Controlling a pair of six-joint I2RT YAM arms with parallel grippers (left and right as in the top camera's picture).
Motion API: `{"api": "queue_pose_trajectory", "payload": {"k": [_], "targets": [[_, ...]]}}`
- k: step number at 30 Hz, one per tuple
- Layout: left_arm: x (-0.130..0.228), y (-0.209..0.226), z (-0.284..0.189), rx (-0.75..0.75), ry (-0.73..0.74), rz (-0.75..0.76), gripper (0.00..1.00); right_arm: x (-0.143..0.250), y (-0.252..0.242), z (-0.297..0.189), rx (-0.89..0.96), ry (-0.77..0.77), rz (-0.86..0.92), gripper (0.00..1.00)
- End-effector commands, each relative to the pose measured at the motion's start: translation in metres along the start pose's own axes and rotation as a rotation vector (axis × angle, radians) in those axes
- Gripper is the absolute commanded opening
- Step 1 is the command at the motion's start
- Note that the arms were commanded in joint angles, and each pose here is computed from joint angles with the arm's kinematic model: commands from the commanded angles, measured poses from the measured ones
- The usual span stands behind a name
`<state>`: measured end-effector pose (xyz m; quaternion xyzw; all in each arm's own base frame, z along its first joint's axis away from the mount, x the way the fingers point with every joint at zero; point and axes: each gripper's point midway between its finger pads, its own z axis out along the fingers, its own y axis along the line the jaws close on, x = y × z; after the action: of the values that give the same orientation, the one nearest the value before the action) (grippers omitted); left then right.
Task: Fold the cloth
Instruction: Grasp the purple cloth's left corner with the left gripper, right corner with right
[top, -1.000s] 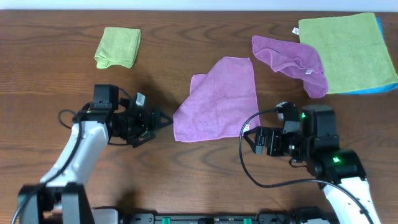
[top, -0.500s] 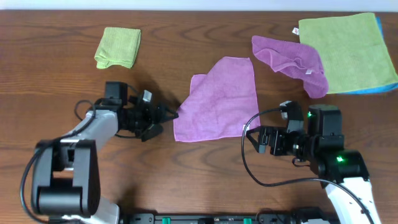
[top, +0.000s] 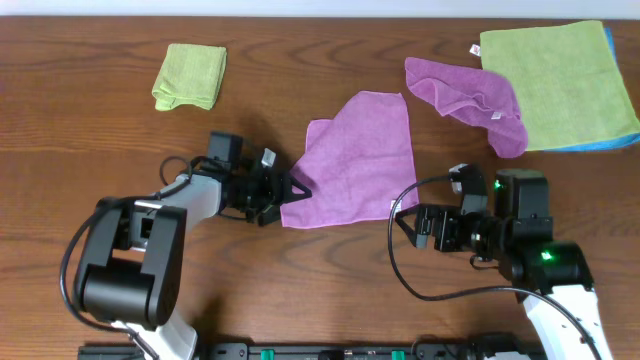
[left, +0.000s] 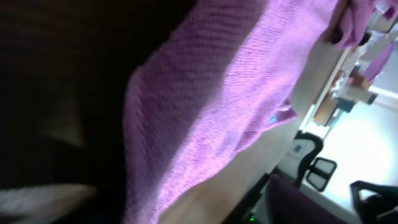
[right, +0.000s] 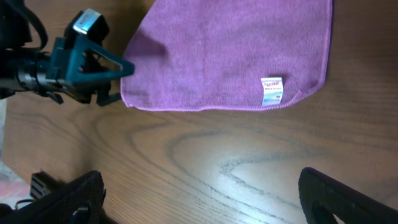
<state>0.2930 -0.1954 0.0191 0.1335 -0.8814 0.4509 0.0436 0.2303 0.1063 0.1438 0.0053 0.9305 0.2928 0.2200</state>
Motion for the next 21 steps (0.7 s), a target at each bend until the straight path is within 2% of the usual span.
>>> {"api": "queue_pose_trajectory", "payload": {"k": [1,4,5,13,21], "targets": [[-0.001,0.007,0.005,-0.026,0.001,-0.023,0.49,0.004,-0.002,0.0,-0.001,0.01,-0.014,0.99],[-0.001,0.006,0.005,-0.024,0.002,-0.024,0.13,0.006,-0.011,0.001,0.047,0.013,-0.006,0.99],[0.0,0.006,0.005,-0.023,0.003,-0.024,0.06,0.008,-0.014,0.002,0.057,0.014,-0.004,0.99],[0.004,0.0,0.004,0.011,0.029,-0.02,0.06,0.023,-0.042,0.038,0.068,0.019,0.028,0.97],[0.012,-0.002,0.004,0.029,0.066,-0.015,0.06,0.011,-0.06,0.072,0.063,-0.002,0.068,0.93]]}}
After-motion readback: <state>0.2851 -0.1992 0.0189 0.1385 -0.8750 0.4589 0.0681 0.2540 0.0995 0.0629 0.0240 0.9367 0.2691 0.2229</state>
